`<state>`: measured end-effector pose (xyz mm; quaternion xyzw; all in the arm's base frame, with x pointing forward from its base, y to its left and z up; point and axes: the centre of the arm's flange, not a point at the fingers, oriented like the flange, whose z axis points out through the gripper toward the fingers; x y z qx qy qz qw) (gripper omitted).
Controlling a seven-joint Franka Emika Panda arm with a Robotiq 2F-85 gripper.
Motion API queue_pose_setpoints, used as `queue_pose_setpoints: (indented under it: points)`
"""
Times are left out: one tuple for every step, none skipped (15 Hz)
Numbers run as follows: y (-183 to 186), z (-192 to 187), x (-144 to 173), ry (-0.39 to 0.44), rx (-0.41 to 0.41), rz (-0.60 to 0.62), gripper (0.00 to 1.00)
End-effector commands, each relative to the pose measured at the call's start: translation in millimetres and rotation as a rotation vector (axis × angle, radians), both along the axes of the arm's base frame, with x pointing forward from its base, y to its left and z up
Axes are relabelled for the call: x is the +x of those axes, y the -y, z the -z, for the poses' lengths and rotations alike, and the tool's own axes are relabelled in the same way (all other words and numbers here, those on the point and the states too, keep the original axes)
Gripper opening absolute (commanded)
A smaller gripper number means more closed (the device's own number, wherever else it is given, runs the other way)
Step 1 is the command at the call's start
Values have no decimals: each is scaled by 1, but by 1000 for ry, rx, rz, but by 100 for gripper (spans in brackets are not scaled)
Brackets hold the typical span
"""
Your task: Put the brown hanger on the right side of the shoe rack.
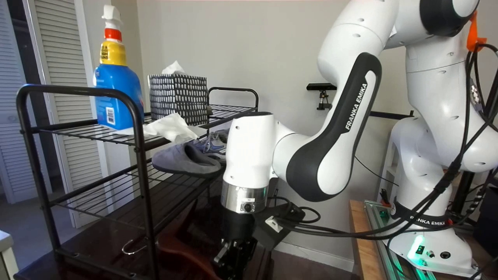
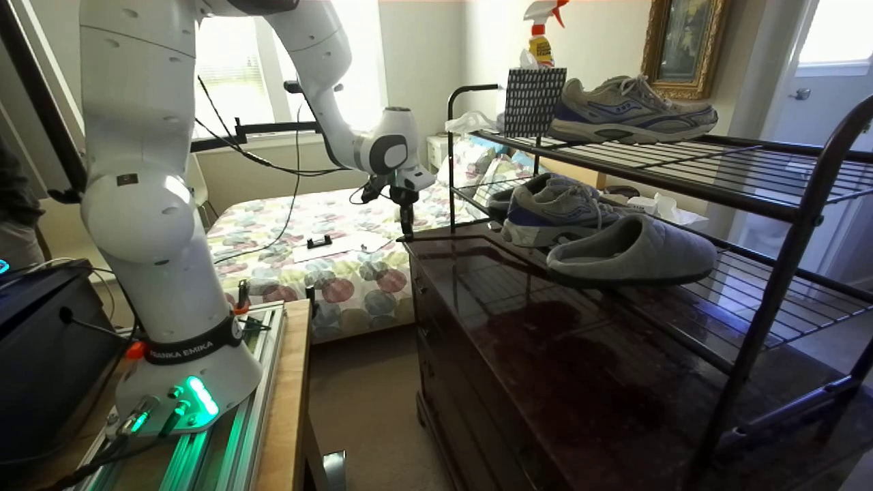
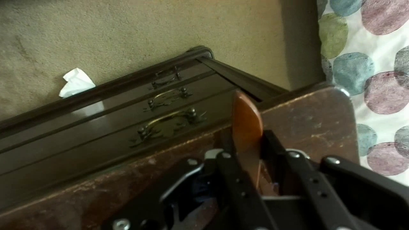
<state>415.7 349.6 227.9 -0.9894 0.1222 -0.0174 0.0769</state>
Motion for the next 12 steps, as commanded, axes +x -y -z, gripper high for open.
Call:
queue_pose_setpoints:
  points:
    - [25, -18, -45, -24, 54, 80, 7]
    - [30, -18, -55, -24, 68, 121, 7]
    - [35, -18, -65, -24, 71, 178, 7]
    - [40, -19, -73, -22, 78, 215, 7]
    - [44, -20, -84, -25, 77, 248, 7]
    - [47, -21, -94, -26, 74, 274, 7]
    - [48, -23, -108, -27, 60, 307, 7]
    - [48, -26, -121, -31, 46, 344, 7]
    - [47, -29, -135, -31, 34, 380, 7]
    - [46, -31, -148, -32, 23, 419, 7]
    - [45, -34, -163, -26, 11, 467, 7]
    - [44, -37, -175, -20, 7, 507, 7]
